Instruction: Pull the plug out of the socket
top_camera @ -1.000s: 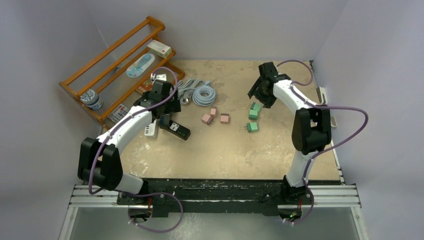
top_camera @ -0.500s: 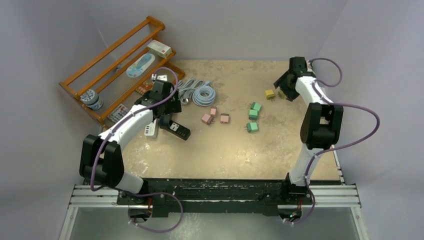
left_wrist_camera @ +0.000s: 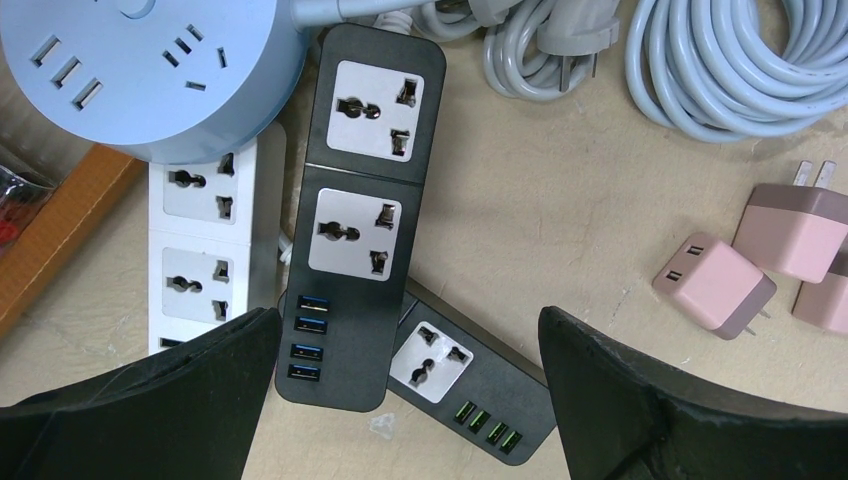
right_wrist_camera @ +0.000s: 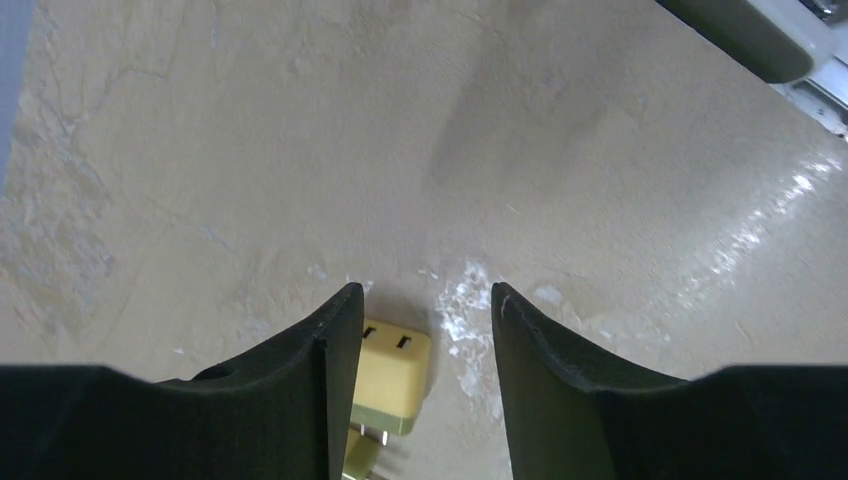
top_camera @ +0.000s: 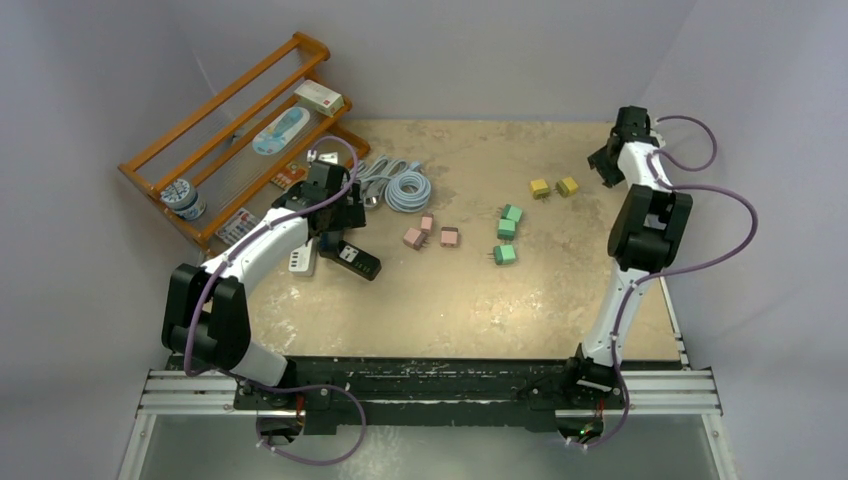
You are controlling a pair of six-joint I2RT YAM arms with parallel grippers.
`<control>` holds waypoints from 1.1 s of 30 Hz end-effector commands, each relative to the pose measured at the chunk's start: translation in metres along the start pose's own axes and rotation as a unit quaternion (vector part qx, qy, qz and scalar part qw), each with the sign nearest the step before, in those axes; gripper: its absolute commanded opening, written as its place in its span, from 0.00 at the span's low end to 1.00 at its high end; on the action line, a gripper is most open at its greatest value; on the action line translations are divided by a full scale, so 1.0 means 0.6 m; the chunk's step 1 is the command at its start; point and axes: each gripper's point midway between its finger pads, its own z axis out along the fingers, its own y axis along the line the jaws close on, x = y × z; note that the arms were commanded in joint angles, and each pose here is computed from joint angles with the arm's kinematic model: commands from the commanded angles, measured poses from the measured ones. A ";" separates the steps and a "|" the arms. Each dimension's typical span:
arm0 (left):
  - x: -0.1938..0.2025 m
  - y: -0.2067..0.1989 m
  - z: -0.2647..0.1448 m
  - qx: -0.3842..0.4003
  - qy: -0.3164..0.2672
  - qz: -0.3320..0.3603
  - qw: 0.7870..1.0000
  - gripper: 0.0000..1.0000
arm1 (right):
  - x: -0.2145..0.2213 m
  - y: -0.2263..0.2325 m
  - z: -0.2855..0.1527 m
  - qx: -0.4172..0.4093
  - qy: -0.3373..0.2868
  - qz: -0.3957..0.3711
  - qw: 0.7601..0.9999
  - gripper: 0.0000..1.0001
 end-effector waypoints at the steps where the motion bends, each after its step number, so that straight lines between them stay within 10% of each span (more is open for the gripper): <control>1: -0.043 -0.010 -0.012 0.013 -0.035 -0.008 0.999 1.00 | 0.006 0.015 0.008 -0.002 0.009 -0.013 1.000 0.51; 33: -0.049 -0.007 -0.055 0.033 -0.060 -0.010 0.998 1.00 | 0.277 0.156 -0.047 -0.067 0.093 -0.058 0.992 0.33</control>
